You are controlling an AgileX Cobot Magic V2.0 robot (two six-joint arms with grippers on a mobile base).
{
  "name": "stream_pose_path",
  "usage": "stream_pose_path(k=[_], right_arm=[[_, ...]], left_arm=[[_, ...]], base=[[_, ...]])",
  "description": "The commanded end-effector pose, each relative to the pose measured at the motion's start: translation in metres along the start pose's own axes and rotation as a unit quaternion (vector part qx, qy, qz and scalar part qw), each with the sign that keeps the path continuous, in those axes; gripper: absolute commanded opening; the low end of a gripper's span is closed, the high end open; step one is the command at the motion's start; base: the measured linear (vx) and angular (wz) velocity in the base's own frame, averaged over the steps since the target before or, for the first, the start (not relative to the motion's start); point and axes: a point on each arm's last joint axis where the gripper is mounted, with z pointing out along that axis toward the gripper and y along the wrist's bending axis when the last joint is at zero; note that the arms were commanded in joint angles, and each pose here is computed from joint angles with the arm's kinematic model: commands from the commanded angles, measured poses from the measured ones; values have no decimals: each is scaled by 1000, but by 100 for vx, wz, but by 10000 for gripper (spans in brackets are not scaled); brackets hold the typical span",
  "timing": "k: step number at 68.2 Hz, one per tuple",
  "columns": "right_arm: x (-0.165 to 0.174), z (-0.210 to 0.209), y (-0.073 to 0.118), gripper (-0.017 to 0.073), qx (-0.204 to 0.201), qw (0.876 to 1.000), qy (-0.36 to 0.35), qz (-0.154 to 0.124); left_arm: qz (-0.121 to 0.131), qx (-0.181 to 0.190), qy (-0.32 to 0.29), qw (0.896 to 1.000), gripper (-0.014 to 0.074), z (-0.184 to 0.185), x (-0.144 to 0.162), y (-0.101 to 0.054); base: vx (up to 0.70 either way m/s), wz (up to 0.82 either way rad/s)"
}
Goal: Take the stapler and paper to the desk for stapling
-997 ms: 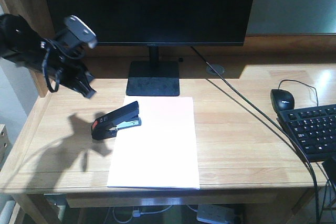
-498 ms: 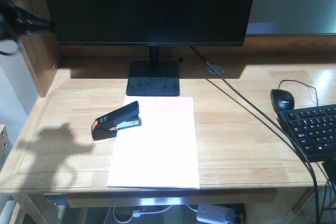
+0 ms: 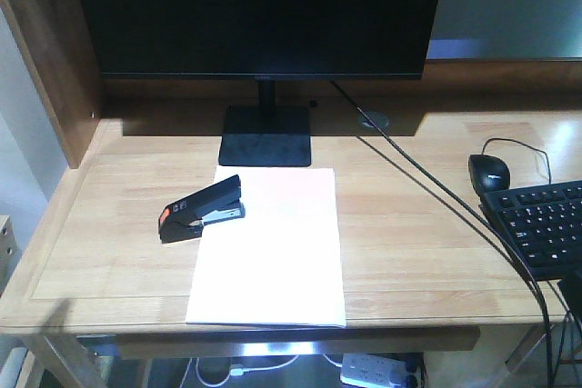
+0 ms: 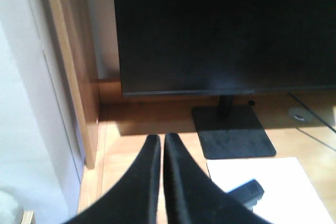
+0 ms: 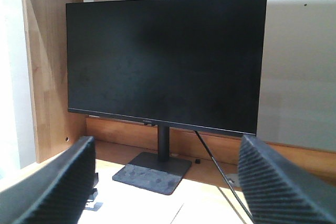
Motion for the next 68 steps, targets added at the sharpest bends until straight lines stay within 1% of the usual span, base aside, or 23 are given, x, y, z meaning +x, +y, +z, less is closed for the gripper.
stream_pose_path(k=[1,7,11,18,24,27,32,47,54,57,68], right_arm=[[-8,1,-1,542,7,1000,-9,-9],[-8,1,-1,542,7,1000,-9,-9],[-8,1,-1,542,7,1000,-9,-9],[-8,1,-1,542,7,1000,-9,-9],[-8,1,-1,542,7,1000,-9,-9],[-8,1,-1,542,7,1000,-9,-8],[-8,1,-1,542,7,1000,-9,-9],[-8,1,-1,542,7,1000,-9,-9],[-8,1,-1,542,7,1000,-9,-9],[-8,1,-1,542,7,1000,-9,-9],[-8,1,-1,542,7,1000,-9,-9]], left_arm=[[-4,9,-53,999,-6,-23,1,1],[-4,6,-44,999,-6,-36,22,4],[1,6,-50,999,-6,-46,35,6],[1,7,-55,998,-6,-58,59,8],[7,10,-72,997,-6,-66,77,10],[17,12,-86,996,-6,-70,85,10],[27,14,-107,994,-6,-78,97,12],[25,16,-144,989,-6,-91,131,15],[25,18,-152,988,-6,-92,142,16],[24,19,-160,987,-6,-92,142,15],[24,19,-158,987,-6,-92,143,16]], base=[[0,0],[0,0],[0,0],[0,0],[0,0],[0,0],[0,0],[0,0],[0,0],[0,0],[0,0]])
